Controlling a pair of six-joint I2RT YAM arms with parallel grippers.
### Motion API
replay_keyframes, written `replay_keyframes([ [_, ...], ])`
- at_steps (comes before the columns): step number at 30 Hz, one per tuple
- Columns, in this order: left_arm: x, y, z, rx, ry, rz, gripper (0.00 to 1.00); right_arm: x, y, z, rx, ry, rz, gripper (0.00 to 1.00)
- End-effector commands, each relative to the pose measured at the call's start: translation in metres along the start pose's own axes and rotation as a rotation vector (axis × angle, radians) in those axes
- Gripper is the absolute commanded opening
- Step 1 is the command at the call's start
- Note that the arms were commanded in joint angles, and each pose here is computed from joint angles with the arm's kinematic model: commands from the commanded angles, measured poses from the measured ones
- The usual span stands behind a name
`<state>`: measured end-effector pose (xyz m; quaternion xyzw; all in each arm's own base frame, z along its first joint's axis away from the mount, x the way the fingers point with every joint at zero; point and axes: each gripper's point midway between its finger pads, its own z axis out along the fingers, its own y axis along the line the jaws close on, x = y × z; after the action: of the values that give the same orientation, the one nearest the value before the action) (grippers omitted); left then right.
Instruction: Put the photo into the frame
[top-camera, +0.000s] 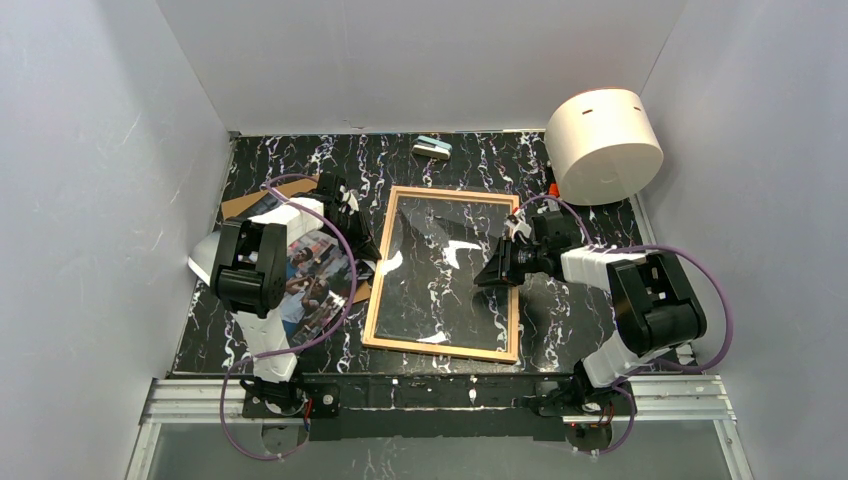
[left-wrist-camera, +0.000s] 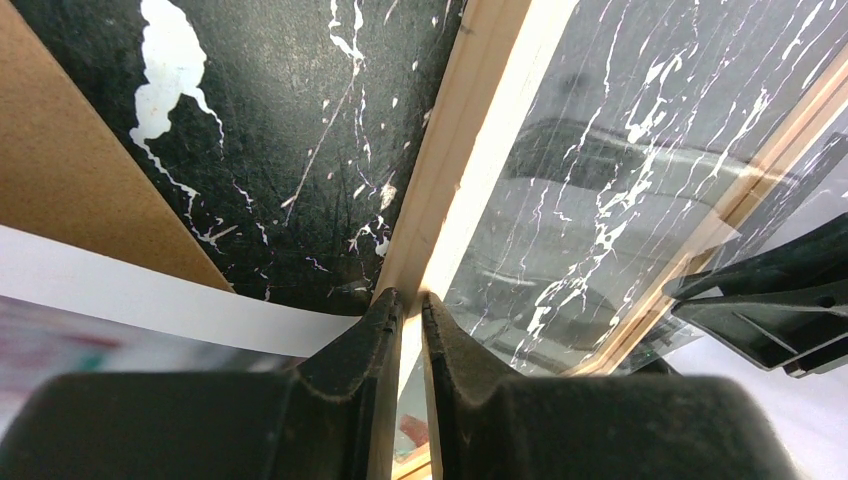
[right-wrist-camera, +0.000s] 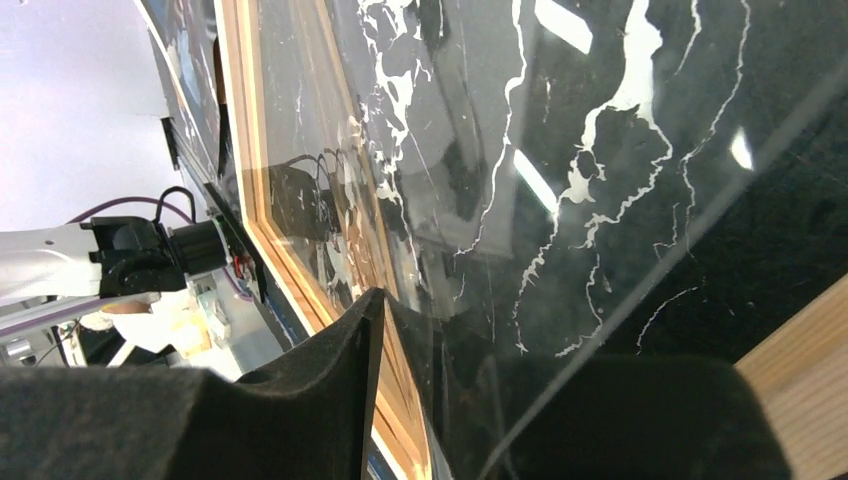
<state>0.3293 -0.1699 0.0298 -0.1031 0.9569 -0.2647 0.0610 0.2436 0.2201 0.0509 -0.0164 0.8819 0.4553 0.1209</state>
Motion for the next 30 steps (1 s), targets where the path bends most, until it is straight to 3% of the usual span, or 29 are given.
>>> replay_keyframes([
  [1,0.005,0.018,0.007,-0.086,0.020,0.013,0.12,-0.006,0.000,0.001,0.001,0.005,-0.033,0.29],
  [30,0.007,0.020,0.010,-0.085,0.025,0.007,0.12,0.014,-0.011,-0.002,0.046,0.021,0.074,0.22],
])
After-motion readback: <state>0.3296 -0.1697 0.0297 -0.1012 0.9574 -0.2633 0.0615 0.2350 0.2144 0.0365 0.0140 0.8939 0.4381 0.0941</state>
